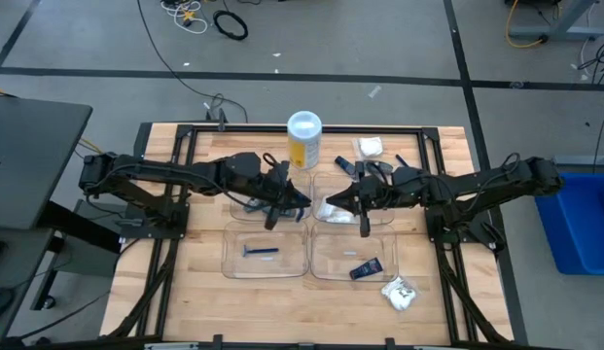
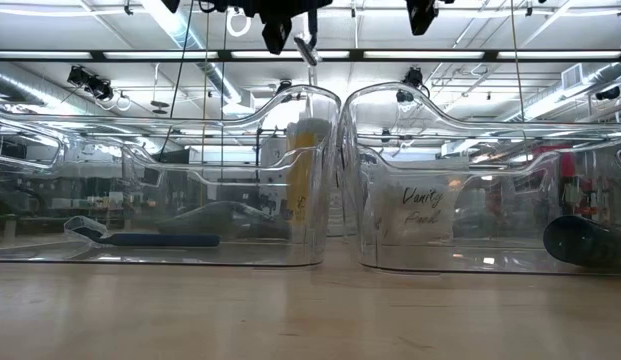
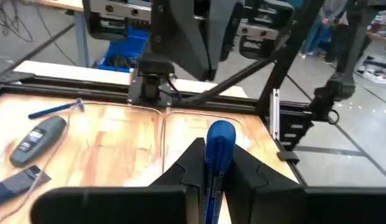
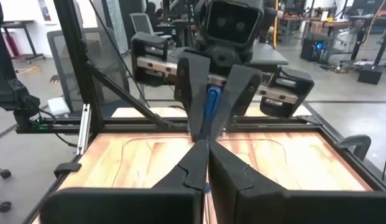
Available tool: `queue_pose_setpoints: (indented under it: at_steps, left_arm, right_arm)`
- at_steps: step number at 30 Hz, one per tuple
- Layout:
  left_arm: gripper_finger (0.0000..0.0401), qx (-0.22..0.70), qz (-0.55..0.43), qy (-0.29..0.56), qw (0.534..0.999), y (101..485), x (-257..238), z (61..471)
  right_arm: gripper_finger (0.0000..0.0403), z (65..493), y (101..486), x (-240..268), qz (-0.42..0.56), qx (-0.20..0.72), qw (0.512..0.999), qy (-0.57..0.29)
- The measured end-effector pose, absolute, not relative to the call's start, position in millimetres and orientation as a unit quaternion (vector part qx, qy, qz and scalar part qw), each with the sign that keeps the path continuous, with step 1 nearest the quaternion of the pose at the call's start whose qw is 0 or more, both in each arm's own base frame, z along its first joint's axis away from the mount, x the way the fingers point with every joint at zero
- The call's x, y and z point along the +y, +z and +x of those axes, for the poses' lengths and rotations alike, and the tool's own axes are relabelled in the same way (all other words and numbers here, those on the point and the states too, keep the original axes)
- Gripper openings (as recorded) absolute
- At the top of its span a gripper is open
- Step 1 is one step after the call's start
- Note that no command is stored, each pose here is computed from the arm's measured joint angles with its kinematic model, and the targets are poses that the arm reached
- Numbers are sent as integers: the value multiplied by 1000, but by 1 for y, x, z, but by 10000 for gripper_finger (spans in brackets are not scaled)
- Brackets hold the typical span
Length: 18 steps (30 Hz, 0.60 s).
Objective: Pick & Place Travel size toiletries
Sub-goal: Put the bottom blue shaver into the bottom left transparent bin
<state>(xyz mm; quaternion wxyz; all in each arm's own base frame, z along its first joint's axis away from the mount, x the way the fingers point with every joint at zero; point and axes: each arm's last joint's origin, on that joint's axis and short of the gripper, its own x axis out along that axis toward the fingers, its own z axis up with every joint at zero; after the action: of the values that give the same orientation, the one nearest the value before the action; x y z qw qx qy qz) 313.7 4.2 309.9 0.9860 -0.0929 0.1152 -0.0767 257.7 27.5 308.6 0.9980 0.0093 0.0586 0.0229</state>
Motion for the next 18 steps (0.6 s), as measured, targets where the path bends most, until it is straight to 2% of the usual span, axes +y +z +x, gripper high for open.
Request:
queue_pose_setpoints:
  at_steps: [5,13,18]
  left_arm:
    - [41,166,-104,-82,977,301,-2,311]
    - [39,318,-106,-99,937,274,-24,297]
    - [40,363,-108,-106,919,267,-35,290]
  right_arm:
    - [12,258,307,28,9,66,998,23]
    - [11,257,306,27,8,74,997,23]
    - [10,257,303,27,7,88,996,22]
